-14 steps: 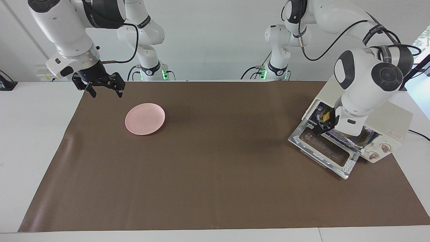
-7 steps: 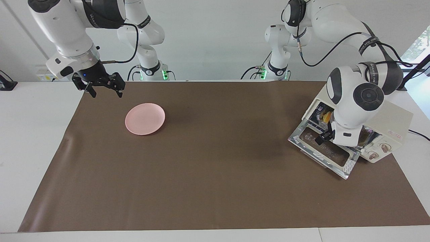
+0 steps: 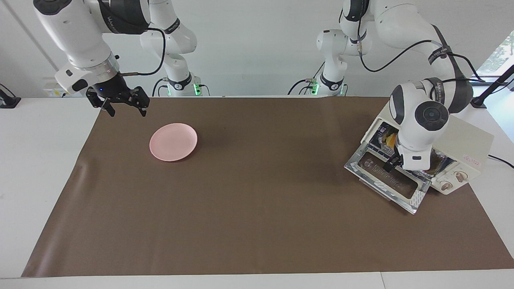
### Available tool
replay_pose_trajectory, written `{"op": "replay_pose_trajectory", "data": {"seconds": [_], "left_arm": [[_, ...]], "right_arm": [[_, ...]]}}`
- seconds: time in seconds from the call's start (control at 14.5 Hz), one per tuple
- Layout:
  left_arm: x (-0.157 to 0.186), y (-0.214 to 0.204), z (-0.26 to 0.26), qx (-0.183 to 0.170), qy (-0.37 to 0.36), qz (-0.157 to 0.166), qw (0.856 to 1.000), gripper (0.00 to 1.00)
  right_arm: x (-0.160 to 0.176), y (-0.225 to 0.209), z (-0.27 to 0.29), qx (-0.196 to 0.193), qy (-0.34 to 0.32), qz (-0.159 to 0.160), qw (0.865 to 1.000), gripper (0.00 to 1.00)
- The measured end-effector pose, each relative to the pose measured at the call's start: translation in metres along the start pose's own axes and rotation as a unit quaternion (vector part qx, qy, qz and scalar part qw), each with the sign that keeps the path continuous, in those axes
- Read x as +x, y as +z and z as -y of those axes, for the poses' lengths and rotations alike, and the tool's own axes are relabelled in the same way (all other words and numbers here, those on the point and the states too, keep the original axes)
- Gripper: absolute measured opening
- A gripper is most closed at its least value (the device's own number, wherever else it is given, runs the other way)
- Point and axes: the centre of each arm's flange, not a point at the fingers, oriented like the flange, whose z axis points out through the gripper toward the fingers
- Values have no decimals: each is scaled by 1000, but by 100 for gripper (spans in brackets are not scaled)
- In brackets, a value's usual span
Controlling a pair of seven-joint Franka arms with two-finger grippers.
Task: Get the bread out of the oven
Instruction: 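Reach the left gripper into the oven toward the foil tray, then grasp the foil tray with the left gripper and pull it out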
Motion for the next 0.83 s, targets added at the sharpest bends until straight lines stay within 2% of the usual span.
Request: {"op": "replay_pose_trajectory", "data": {"seconds": [0.55, 0.69, 0.83], "left_arm": [[-13, 32, 2, -20, -25, -12, 999, 100], [-14, 37, 1, -23, -35, -13, 999, 100], [-16, 42, 0, -23, -42, -13, 999, 96]], "right_arm": [[0, 0, 0, 0, 0, 0, 1000, 100], [-3, 2, 2, 0, -2, 11, 1000, 100], [-5, 1, 4, -1, -4, 16, 1000, 100]]}}
